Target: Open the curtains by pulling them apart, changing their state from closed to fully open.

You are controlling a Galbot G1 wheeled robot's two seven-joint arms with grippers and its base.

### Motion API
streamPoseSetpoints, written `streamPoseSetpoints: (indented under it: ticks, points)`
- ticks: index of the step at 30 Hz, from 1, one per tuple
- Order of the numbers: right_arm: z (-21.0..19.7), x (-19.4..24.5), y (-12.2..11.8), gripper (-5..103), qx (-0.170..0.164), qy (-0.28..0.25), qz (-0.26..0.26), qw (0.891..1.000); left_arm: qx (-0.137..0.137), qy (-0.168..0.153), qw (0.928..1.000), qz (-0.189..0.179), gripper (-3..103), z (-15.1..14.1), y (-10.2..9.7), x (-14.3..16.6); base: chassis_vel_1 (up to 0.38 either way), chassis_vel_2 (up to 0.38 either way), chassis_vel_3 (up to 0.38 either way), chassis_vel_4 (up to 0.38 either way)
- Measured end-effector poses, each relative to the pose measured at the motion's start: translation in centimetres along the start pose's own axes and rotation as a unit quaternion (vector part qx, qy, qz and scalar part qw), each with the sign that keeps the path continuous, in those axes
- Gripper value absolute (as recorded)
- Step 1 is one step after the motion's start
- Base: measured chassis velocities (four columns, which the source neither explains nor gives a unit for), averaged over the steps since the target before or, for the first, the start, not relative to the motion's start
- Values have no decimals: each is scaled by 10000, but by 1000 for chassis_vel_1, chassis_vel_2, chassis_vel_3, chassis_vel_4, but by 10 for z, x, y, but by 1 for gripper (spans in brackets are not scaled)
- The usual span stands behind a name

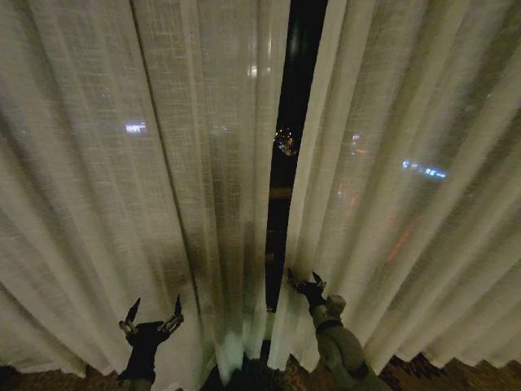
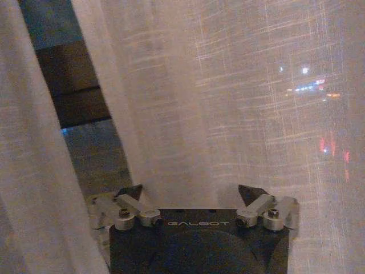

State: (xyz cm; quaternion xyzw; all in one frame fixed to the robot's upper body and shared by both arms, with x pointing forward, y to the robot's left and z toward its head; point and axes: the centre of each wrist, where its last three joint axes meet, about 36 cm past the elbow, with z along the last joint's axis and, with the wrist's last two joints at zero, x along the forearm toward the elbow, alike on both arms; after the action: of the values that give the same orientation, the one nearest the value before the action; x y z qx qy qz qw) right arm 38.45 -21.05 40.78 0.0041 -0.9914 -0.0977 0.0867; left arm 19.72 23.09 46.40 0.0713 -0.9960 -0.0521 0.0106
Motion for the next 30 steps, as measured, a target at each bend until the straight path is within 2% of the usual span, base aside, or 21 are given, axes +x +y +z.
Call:
streamPoseSetpoints:
  ticks: [1, 2, 6, 7, 8, 10, 11, 14, 15, 16, 17, 19, 20, 23, 24, 25, 26, 30]
  points:
    - [0, -1, -1, 96, -2, -23, 5, 10000, -5, -4, 10000, -7, 100, 0, 0, 1, 0, 0, 0, 0]
    - [-1, -1, -1, 85, -2, -43, 0, 10000, -9, -3, 10000, -14, 100, 1, 1, 1, 0, 0, 0, 0]
    - [-4, 0, -2, 85, 24, -109, -54, 9999, -7, -3, 10000, -23, 100, -1, 1, 3, 0, 0, 0, 0]
    - [-5, 0, -3, 68, 37, -127, -73, 9999, -6, -13, 10000, -24, 100, -2, 1, 4, 0, 0, 0, 0]
    - [-6, 0, -3, 62, 49, -152, -94, 9998, -7, -20, 10000, -25, 100, -2, 1, 4, 0, 0, 0, 0]
    - [-6, 0, -4, 62, 55, -172, -104, 9998, -9, -24, 10000, -25, 100, -2, 1, 3, 0, 0, 0, 0]
    - [-7, 0, -4, 51, 61, -191, -111, 9997, -9, -24, 10000, -23, 100, -2, 0, 3, 0, 0, 0, 0]
    - [-8, 3, -5, 51, 69, -215, -132, 9997, -9, -14, 10000, -29, 100, -2, 0, 4, 0, 0, 0, 0]
    - [-8, 4, -5, 40, 72, -218, -143, 9996, -11, -3, 10000, -34, 100, -2, 0, 4, 0, 0, 0, 0]
    - [-8, 6, -5, 35, 75, -215, -154, 9996, -16, 11, 10000, -40, 100, -2, 0, 5, 0, 0, 0, 0]
    - [-8, 7, -5, 29, 78, -215, -160, 9996, -26, 23, 10000, -43, 100, -1, -1, 5, 0, 0, 0, 0]
    - [-8, 8, -6, 29, 79, -224, -163, 9996, -35, 29, 10000, -45, 100, 0, -1, 5, 0, 0, 0, 0]
    - [-8, 8, -6, 19, 79, -240, -168, 9995, -40, 29, 10000, -44, 100, 0, -1, 5, 0, 0, 0, 0]
    - [-8, 8, -6, 19, 75, -265, -176, 9995, -38, 33, 10000, -43, 100, 0, -1, 5, 0, 0, 0, 0]
    - [-8, 8, -7, 8, 73, -266, -180, 9995, -34, 32, 10000, -46, 100, 0, -2, 5, 0, 0, 0, 0]
    - [-8, 8, -7, 8, 71, -265, -186, 9995, -30, 28, 10000, -52, 100, 0, -2, 5, 0, 0, 0, 0]
    - [-8, 8, -7, 1, 66, -263, -191, 9994, -27, 28, 10000, -57, 100, 0, -2, 5, 0, 0, 0, 0]
    - [-8, 7, -7, 1, 48, -254, -203, 9995, -36, 30, 10000, -67, 100, 2, -2, 6, 0, 0, 0, 0]
